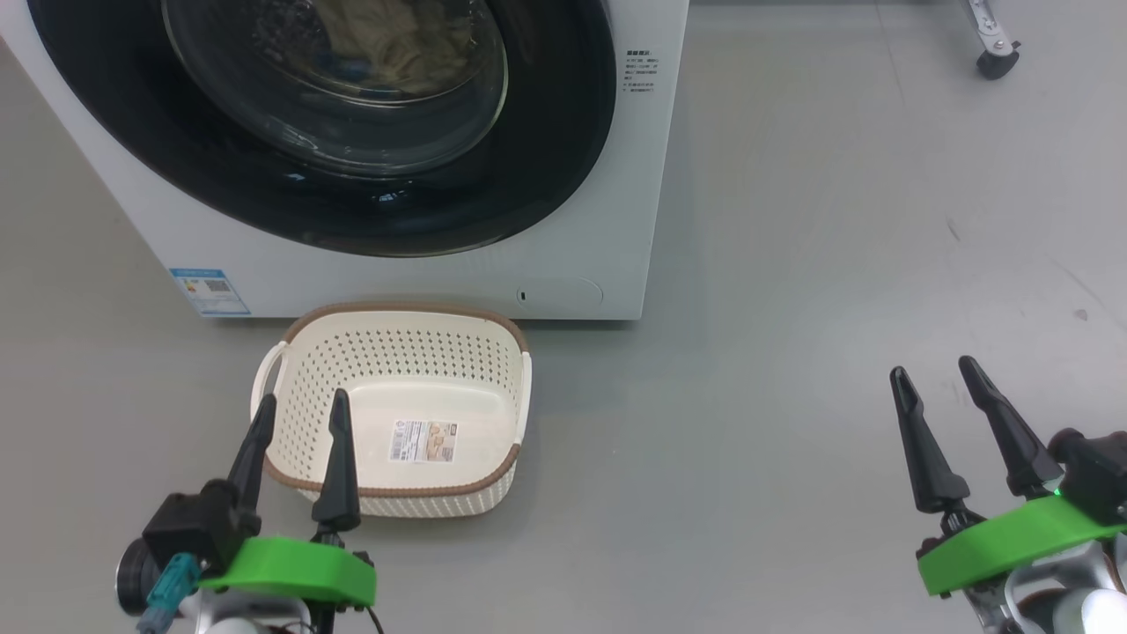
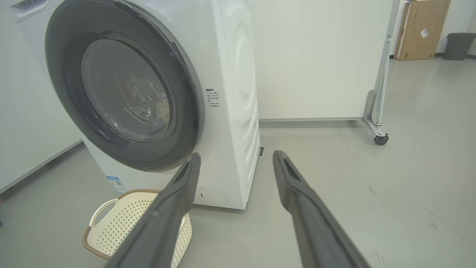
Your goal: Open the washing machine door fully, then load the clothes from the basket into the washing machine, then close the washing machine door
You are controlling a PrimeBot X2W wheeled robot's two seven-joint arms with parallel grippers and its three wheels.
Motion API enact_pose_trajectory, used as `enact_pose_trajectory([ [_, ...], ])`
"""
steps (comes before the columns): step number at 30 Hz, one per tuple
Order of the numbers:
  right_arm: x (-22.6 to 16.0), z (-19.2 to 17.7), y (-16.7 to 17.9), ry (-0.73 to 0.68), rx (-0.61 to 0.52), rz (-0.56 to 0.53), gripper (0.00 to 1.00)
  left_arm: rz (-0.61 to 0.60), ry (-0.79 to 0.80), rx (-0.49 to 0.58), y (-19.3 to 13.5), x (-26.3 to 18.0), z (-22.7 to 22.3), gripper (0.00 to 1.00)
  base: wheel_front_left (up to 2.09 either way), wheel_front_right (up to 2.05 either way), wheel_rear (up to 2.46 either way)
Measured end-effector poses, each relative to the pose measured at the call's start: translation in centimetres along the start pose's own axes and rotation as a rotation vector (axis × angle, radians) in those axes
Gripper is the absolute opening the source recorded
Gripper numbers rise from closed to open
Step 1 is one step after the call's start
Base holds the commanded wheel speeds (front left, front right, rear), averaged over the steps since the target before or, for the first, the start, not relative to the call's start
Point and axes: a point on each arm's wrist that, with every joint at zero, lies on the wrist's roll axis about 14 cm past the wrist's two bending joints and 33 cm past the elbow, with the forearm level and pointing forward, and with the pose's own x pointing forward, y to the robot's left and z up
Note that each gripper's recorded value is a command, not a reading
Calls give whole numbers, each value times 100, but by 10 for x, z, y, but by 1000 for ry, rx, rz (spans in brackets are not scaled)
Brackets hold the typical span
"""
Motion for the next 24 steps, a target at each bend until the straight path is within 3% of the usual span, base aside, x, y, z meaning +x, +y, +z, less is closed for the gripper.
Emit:
enact_pose_trajectory([
  [23, 0, -6, 4, 18, 7, 12, 100, -4, 5, 6, -1, -1, -1, 100, 0, 0, 0],
  [24, 0, -6, 5, 18, 7, 14, 0, -5, 5, 7, -1, -1, -1, 0, 0, 0, 0],
])
